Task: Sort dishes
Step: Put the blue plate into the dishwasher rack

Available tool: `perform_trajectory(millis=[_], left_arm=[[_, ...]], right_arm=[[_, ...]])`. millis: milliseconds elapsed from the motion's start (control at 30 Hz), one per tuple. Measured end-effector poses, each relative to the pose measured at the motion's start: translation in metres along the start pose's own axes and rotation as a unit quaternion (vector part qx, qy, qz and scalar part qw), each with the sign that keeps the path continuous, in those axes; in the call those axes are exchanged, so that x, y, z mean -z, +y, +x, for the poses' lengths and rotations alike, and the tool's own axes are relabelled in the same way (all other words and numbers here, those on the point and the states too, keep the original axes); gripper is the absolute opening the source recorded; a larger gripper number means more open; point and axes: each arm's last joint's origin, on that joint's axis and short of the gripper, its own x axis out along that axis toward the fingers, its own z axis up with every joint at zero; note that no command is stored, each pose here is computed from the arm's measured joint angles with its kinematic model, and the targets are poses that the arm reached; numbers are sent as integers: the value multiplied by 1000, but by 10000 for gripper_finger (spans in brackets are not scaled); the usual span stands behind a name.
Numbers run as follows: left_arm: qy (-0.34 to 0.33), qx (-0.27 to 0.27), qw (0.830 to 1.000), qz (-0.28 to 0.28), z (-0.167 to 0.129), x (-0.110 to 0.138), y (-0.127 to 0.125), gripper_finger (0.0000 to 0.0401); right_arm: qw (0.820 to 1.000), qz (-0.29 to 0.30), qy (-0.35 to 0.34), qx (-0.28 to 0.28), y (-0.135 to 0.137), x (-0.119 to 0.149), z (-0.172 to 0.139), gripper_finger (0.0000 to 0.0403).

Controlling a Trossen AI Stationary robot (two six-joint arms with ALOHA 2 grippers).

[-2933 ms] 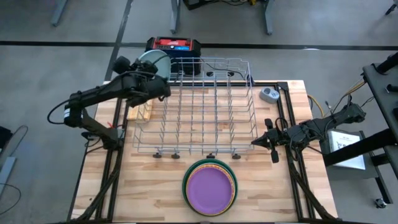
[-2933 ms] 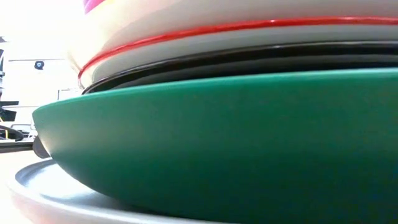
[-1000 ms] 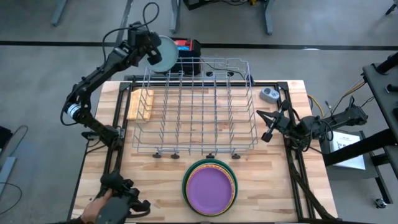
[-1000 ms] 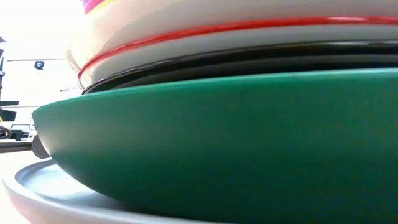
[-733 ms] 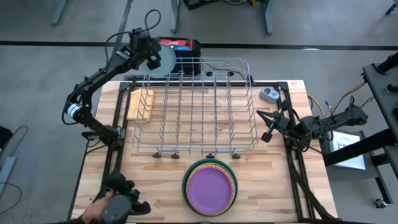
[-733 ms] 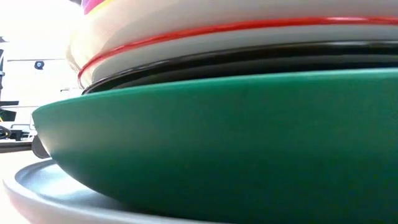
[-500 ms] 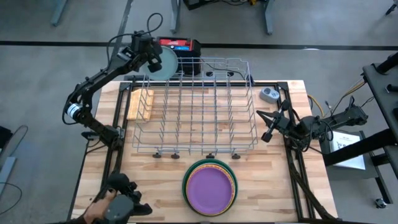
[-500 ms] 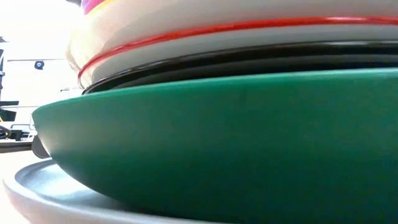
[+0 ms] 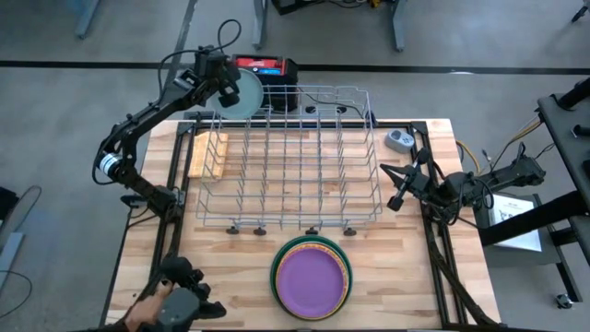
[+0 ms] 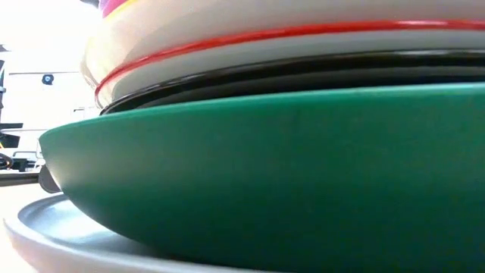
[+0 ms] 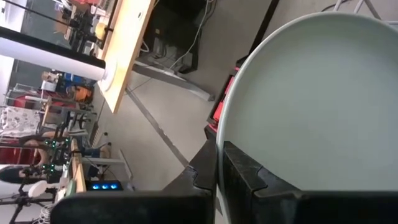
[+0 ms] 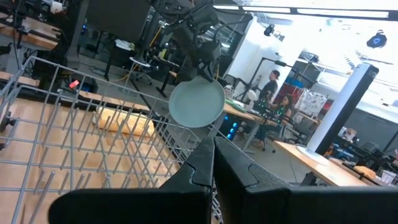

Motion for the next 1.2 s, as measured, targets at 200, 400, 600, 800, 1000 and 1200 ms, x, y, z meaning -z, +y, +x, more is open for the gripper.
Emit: perform_trajectory(millis=[200,400,600,800,1000,1200], left_arm=[[10,11,1000,-4,0,2,-2,7],[21,22,1000,-9,0,4,-5,7],[29,32,999,-11,0,6,-7,7],[38,41,998,-15,0,7,-9,8],[47,49,997,-29,0,9,-11,32],[53,54,996,-45,0,10,-12,79]], right_arm=[[1000,1,1,-1,0,0,0,0],[1000,1,1,-1,0,0,0,0],[1000,1,1,-1,0,0,0,0],[1000,1,1,-1,0,0,0,0],[1000,1,1,-1,0,0,0,0],[1000,-6,8,-5,1,2,0,0]])
